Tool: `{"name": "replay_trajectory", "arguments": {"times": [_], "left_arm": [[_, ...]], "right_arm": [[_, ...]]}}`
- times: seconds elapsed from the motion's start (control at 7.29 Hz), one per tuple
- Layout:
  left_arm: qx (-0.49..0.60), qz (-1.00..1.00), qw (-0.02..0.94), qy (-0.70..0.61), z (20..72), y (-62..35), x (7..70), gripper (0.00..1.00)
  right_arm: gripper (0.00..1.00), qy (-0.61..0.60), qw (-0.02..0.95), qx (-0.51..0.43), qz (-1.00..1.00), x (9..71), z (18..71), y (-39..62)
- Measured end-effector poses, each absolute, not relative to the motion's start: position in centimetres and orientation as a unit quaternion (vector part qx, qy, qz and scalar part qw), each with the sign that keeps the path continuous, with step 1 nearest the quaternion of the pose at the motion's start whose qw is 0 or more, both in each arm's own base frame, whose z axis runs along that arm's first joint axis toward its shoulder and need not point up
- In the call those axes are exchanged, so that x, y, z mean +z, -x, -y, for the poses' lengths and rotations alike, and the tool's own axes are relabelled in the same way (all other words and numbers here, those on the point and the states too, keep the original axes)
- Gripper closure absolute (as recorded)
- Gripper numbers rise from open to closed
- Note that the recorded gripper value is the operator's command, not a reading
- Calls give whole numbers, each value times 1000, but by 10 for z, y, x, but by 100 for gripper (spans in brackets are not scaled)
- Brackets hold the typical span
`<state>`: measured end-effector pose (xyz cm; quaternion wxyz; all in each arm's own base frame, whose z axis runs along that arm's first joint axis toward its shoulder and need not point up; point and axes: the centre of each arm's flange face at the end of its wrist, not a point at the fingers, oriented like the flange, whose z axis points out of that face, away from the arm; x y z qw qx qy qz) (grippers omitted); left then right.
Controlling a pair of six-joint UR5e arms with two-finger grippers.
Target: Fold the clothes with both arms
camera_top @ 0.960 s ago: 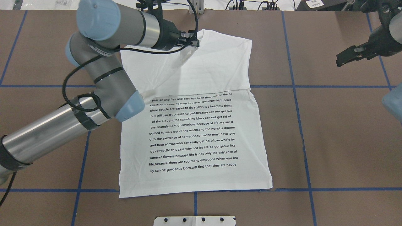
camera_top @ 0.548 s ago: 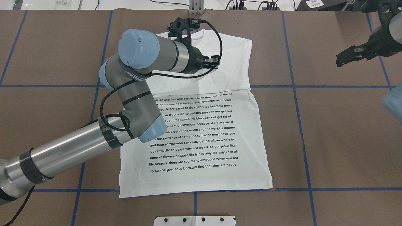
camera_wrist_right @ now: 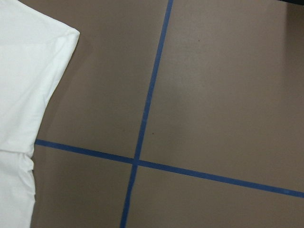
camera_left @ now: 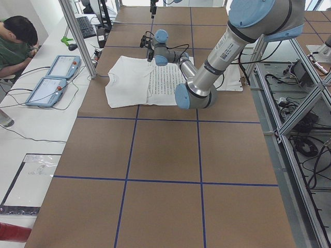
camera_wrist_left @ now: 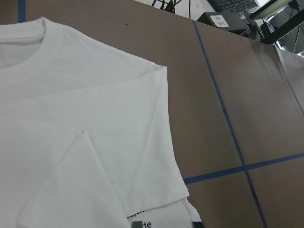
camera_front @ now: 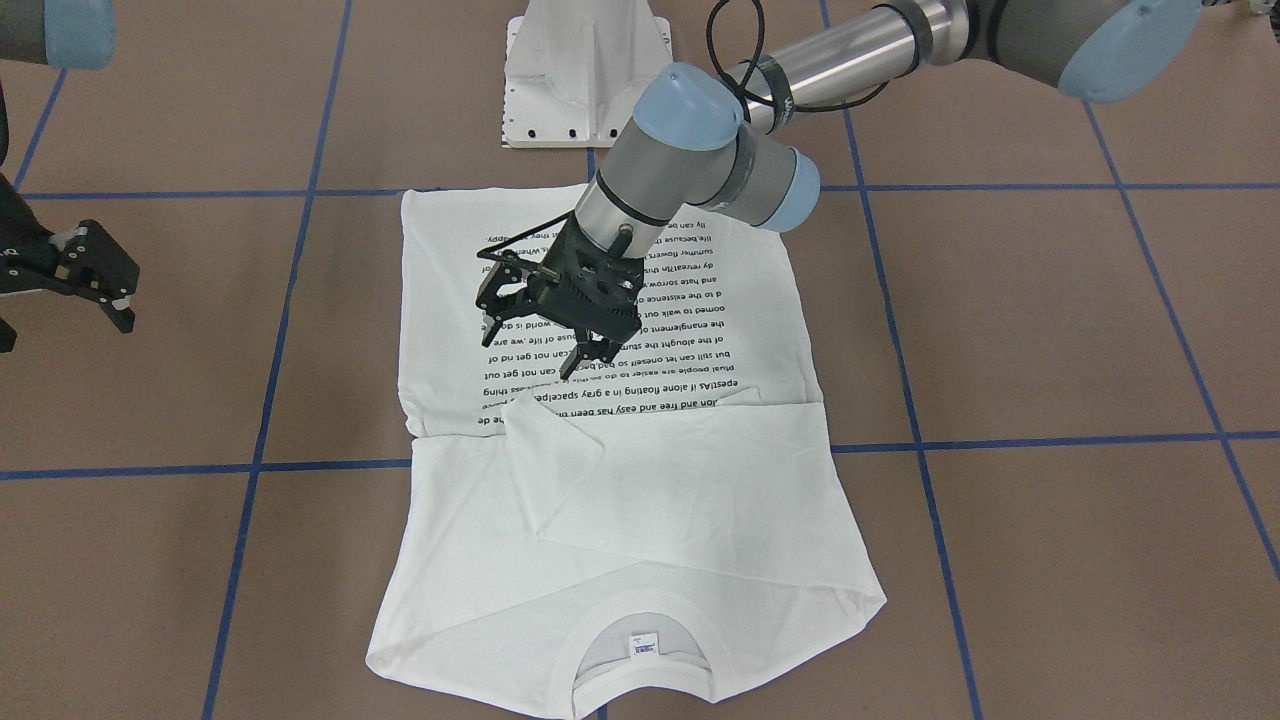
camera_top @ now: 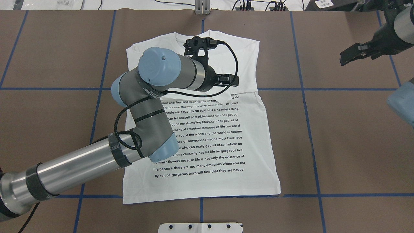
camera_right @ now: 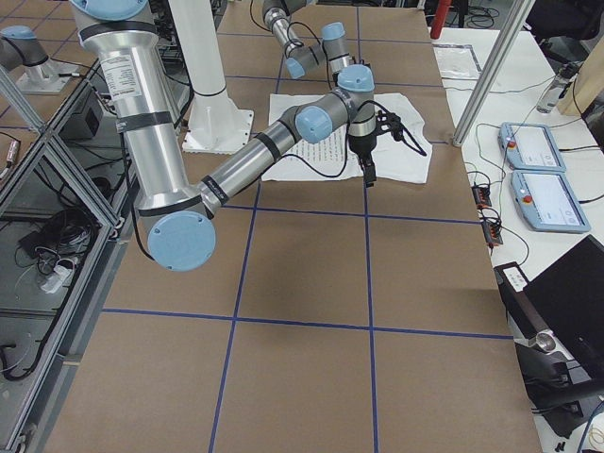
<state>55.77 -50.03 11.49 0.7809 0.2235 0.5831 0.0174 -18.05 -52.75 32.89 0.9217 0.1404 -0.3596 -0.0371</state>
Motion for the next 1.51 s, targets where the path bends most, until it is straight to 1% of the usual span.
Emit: {"name": "replay_trajectory", "arguments": {"times": [0.27, 0.55, 0.82, 1.1, 1.51], "left_arm": [[68, -535, 805, -246, 518, -483, 139, 0], [123, -501, 814, -266, 542, -396, 180, 0], [160, -482, 814, -280, 554, -332, 217, 0], [170, -479, 814, -283, 550, -311, 233, 0], [173, -477, 814, -284, 539, -301, 244, 0]], "right_arm": [[0, -127, 920, -3, 372, 282, 541, 264], [1, -125, 924, 27, 360, 240, 550, 358], [11, -125, 936, 50, 325, 206, 565, 463], [14, -120, 947, 82, 287, 182, 567, 558], [24, -142, 948, 106, 266, 178, 555, 636]]}}
